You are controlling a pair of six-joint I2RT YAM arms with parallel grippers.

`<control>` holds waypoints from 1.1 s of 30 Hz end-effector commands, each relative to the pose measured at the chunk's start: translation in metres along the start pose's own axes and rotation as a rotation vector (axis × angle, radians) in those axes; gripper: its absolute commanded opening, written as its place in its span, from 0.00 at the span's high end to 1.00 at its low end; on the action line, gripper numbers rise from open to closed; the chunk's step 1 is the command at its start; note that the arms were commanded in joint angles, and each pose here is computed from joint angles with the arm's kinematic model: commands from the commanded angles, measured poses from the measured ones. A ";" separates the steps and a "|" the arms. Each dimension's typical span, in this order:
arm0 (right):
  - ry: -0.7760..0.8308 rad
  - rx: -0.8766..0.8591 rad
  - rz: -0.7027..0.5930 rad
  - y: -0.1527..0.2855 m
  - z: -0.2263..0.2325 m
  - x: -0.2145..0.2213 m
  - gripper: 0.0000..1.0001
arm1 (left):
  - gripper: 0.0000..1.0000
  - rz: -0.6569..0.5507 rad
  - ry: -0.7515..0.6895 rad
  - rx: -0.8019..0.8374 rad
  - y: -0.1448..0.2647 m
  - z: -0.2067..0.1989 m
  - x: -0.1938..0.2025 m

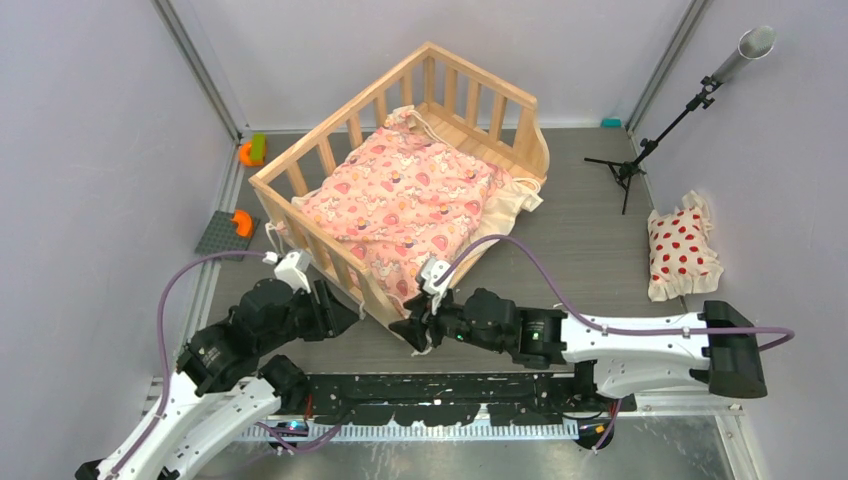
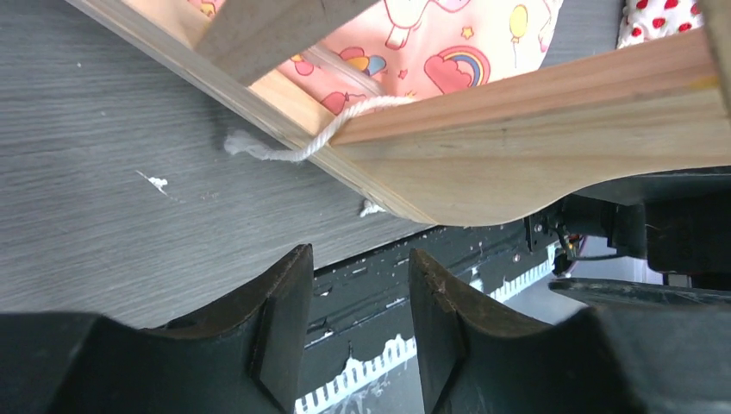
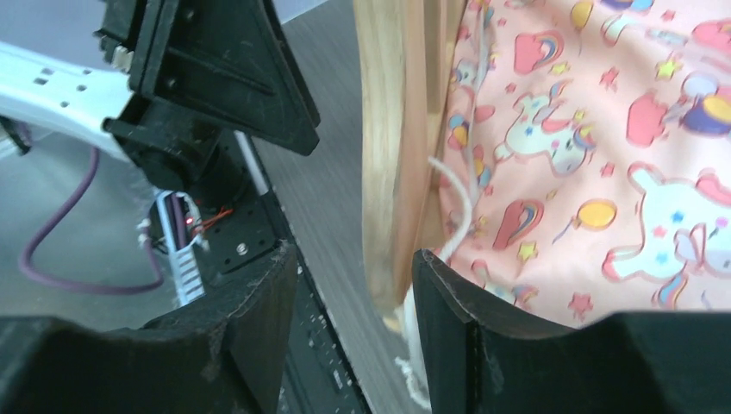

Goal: Set up the pet bed

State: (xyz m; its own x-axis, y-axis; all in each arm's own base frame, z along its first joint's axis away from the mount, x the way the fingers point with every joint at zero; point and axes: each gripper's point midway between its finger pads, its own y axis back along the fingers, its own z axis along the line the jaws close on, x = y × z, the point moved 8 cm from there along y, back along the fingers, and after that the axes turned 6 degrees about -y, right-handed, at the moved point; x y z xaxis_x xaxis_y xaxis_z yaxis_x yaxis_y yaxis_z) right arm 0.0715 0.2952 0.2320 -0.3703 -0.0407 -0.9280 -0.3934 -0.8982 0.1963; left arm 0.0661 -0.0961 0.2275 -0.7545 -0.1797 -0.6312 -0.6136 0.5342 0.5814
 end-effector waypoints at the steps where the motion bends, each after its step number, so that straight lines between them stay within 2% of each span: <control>1: 0.080 0.048 -0.084 -0.022 0.005 -0.028 0.43 | 0.54 -0.105 -0.028 -0.003 0.011 -0.004 -0.017; 5: 0.121 0.055 -0.017 -0.045 0.007 -0.021 0.42 | 0.54 -0.116 -0.034 -0.008 0.013 -0.003 -0.017; 9: 0.149 0.170 -0.026 -0.053 -0.007 -0.019 0.46 | 0.54 -0.124 -0.040 -0.012 0.011 -0.001 -0.016; 11: 0.160 0.194 -0.023 -0.054 -0.015 -0.019 0.59 | 0.54 -0.126 -0.043 -0.007 0.008 0.000 -0.015; 14: 0.164 0.198 -0.025 -0.053 -0.034 -0.023 0.88 | 0.54 -0.125 -0.054 0.012 -0.001 0.000 -0.013; 17: 0.137 0.160 -0.029 -0.047 -0.061 -0.032 0.99 | 0.55 -0.134 -0.066 0.035 -0.010 -0.001 -0.012; 21: 0.139 0.107 -0.011 -0.041 -0.093 -0.045 0.99 | 0.56 -0.150 -0.073 0.075 -0.022 -0.003 -0.011; 26: 0.153 0.135 0.022 -0.036 -0.117 -0.057 0.99 | 0.56 -0.167 -0.107 0.110 -0.036 -0.005 -0.012; 27: 0.155 0.151 0.023 -0.034 -0.119 -0.059 0.96 | 0.55 -0.176 -0.119 0.114 -0.038 -0.005 -0.014; 29: 0.145 0.181 0.020 -0.027 -0.122 -0.059 0.83 | 0.52 -0.178 -0.148 0.149 -0.044 -0.008 -0.014; 31: 0.125 0.185 0.008 -0.015 -0.118 -0.059 0.70 | 0.45 -0.199 -0.167 0.152 -0.050 -0.007 -0.015; 33: 0.072 0.190 -0.005 -0.001 -0.114 -0.055 0.61 | 0.38 -0.240 -0.176 0.133 -0.057 -0.003 -0.017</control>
State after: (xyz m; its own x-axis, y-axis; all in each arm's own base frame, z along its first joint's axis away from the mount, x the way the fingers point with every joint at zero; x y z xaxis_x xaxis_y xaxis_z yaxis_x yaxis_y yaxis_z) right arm 0.1643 0.2796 0.2142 -0.3319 -0.2489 -0.9099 -0.3355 -0.8704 0.3605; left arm 0.0977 -0.1173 0.1991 -0.6422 -0.1504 -0.7516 -0.6749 0.5757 0.4615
